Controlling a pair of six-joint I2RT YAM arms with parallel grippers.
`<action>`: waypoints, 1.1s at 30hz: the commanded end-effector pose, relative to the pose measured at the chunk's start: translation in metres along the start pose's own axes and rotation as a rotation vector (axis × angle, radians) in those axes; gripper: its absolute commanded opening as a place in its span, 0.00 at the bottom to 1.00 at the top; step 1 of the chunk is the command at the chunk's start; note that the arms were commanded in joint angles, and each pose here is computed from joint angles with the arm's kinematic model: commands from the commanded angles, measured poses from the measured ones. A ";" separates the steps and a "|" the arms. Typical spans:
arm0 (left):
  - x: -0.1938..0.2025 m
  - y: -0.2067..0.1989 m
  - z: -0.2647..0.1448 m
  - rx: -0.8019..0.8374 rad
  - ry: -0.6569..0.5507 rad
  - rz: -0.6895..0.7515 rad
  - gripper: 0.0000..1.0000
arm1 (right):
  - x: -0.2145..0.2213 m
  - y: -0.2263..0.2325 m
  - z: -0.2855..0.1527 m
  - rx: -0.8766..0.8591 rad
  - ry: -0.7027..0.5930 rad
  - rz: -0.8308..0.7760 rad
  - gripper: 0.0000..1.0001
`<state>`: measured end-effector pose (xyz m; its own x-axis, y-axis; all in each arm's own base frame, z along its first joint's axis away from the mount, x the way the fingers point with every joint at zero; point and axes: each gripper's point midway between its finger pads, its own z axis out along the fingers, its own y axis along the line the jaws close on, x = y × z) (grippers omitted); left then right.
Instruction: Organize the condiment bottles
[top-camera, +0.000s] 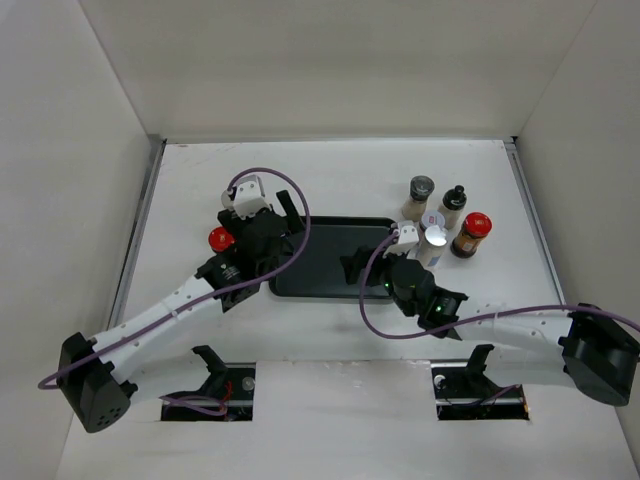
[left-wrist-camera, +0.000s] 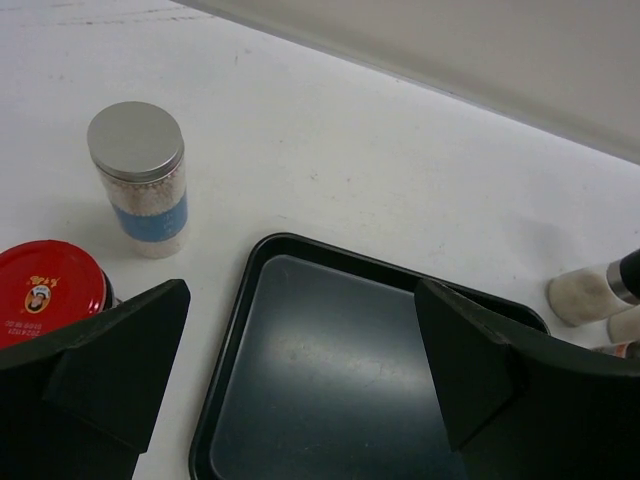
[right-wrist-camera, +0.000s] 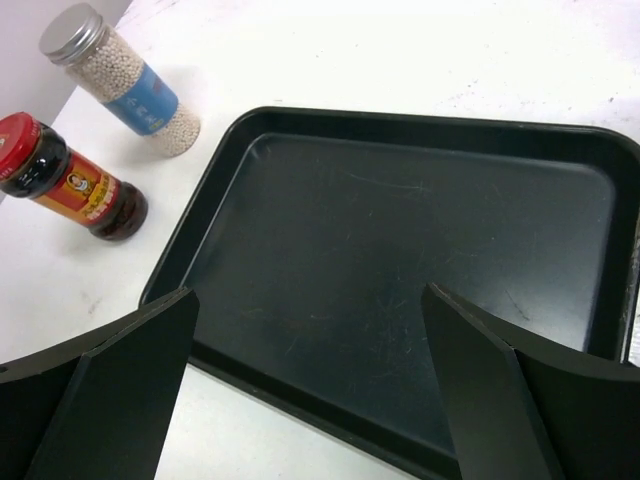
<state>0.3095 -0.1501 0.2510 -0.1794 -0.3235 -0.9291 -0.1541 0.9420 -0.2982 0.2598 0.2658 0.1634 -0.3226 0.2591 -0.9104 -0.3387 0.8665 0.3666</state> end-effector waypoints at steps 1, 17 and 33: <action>-0.028 0.003 -0.007 -0.026 -0.050 -0.021 1.00 | -0.024 0.025 0.002 -0.054 -0.062 0.052 1.00; -0.047 0.063 -0.014 -0.113 -0.113 -0.009 1.00 | -0.030 0.052 -0.014 -0.170 -0.100 0.080 0.10; -0.034 0.087 0.016 -0.218 -0.021 0.108 0.77 | -0.047 -0.021 -0.012 0.037 -0.145 0.197 0.23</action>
<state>0.3040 -0.0506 0.2504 -0.1560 -0.2292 -0.9608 -0.3569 0.9201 -0.1615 0.2699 0.2355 0.2013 -0.2449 0.4415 -0.8632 -0.2774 0.8212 0.4987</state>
